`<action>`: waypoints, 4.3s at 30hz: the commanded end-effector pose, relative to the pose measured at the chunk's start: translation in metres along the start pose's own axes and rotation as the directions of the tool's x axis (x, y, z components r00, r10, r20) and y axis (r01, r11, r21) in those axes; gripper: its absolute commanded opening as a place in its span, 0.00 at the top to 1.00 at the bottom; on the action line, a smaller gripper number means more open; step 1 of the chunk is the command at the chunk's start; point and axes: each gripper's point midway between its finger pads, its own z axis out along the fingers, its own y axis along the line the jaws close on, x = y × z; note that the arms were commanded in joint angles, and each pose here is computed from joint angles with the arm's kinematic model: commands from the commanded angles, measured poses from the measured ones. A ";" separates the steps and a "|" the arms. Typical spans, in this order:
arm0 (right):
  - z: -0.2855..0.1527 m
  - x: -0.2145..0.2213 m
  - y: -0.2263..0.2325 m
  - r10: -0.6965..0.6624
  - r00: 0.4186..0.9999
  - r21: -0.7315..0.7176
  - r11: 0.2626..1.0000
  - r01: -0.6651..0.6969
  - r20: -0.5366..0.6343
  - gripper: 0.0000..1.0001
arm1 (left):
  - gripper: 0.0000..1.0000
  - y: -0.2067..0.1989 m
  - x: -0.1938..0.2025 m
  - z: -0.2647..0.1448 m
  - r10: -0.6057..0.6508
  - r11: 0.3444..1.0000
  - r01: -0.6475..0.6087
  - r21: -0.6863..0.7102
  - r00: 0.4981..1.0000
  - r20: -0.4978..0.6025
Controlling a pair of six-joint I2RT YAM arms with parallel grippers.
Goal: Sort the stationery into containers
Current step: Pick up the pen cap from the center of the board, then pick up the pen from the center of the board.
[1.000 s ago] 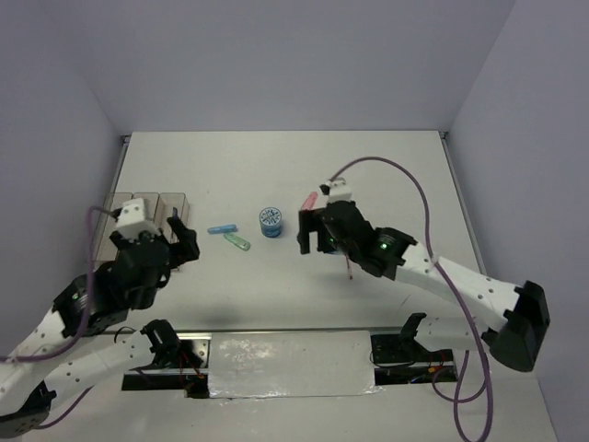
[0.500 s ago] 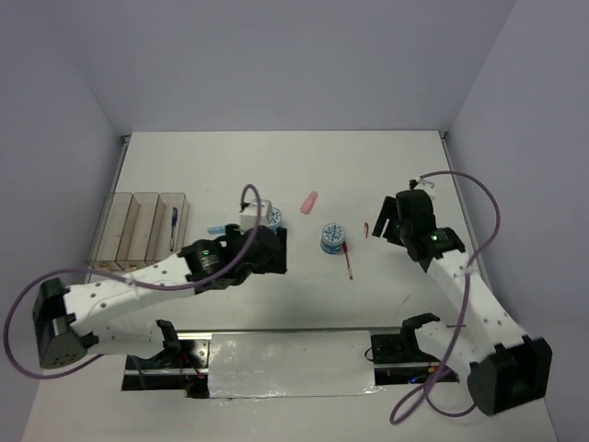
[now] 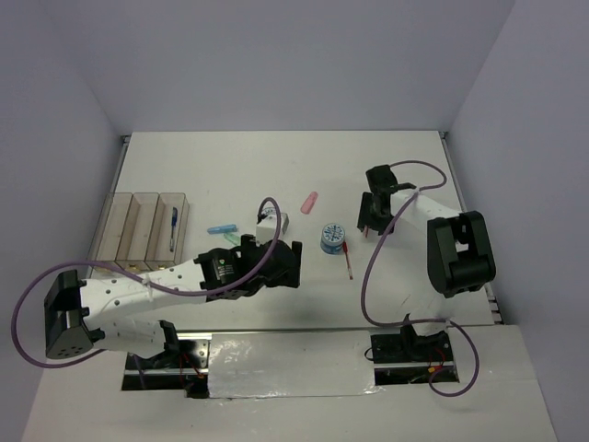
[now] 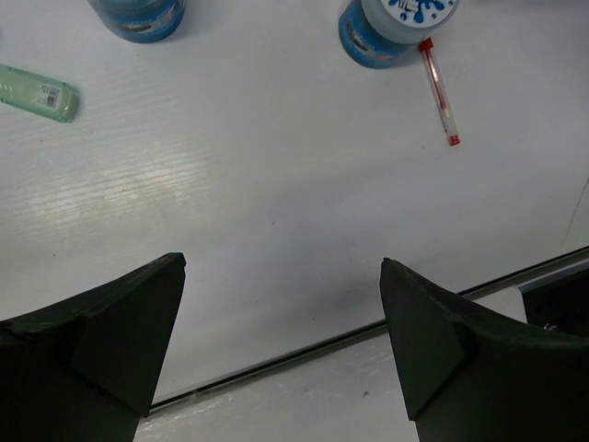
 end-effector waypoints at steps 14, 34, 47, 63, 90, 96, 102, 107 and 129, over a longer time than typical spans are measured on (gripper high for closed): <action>0.032 0.002 0.008 -0.009 0.999 -0.030 1.000 0.008 -0.040 0.68 | 0.01 0.001 0.024 -0.001 -0.001 1.000 0.001 0.025 1.000 -0.025; 0.039 -0.016 0.011 -0.076 0.993 -0.015 0.997 0.075 -0.086 0.44 | 0.01 0.012 0.030 -0.003 0.008 1.000 -0.008 0.004 1.000 -0.025; 0.037 -0.009 0.007 -0.069 0.993 -0.043 0.997 0.066 -0.092 1.00 | 0.01 0.009 0.032 -0.001 0.010 1.000 -0.009 0.019 1.000 -0.027; -0.082 -0.038 0.014 0.098 0.957 -0.224 0.974 -0.036 0.273 1.00 | 0.01 -0.043 0.033 0.005 0.084 0.978 -0.075 0.196 0.996 -0.042; -0.314 -0.008 -0.073 0.254 0.692 -0.248 0.962 -0.111 0.676 1.00 | 0.20 -0.125 0.050 0.165 -0.054 0.981 0.036 -0.190 0.994 -0.091; -0.320 0.000 -0.075 0.230 0.686 -0.245 0.966 -0.077 0.690 1.00 | 0.20 -0.124 0.055 0.195 -0.032 0.982 0.012 -0.191 0.994 -0.106; -0.315 0.004 -0.072 0.221 0.690 -0.259 0.965 -0.051 0.689 1.00 | 0.22 -0.112 0.060 0.208 -0.013 0.964 -0.017 -0.264 0.994 -0.112; -0.314 0.005 -0.069 0.217 0.691 -0.266 0.963 -0.038 0.689 1.00 | 0.25 -0.100 0.062 0.213 -0.031 0.953 -0.005 -0.303 0.993 -0.114; -0.333 0.006 -0.067 0.242 0.653 -0.310 0.951 -0.011 0.718 1.00 | 1.00 -0.097 0.120 0.201 0.051 0.959 -0.126 -0.256 0.958 -0.282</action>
